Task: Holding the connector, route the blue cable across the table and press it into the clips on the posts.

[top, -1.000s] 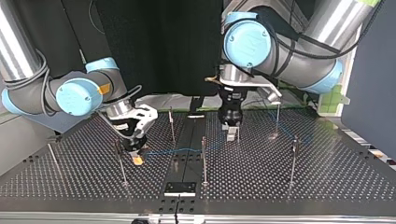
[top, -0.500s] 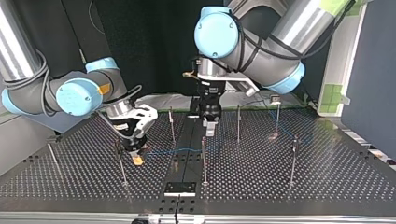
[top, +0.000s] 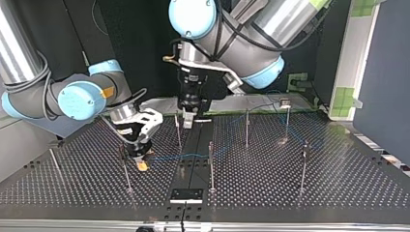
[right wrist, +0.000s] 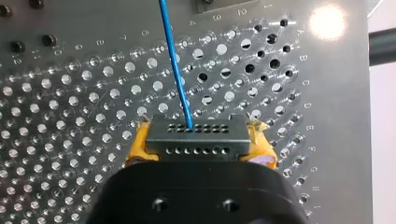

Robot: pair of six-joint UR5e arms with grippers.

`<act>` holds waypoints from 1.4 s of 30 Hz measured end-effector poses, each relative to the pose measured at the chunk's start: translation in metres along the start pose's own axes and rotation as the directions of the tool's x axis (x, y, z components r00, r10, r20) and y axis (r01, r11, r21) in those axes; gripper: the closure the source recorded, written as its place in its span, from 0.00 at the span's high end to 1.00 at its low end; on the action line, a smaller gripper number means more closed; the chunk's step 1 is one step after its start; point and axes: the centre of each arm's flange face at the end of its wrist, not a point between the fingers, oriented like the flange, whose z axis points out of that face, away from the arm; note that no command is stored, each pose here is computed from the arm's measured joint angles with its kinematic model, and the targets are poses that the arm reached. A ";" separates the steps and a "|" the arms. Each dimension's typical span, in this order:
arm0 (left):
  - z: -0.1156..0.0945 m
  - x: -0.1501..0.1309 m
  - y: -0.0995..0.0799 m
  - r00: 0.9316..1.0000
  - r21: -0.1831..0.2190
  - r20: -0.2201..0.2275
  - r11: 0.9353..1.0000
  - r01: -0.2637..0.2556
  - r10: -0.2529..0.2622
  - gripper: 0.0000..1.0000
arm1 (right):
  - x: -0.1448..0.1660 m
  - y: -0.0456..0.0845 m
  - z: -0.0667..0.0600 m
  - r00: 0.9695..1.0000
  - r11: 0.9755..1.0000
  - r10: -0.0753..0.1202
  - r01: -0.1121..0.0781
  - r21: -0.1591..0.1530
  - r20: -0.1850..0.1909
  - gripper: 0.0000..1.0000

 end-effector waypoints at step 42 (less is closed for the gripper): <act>0.047 0.026 0.010 1.000 0.011 0.007 1.000 0.002 -0.002 1.00 | 0.000 0.001 0.000 1.000 1.000 -0.001 0.001 -0.002 0.001 0.00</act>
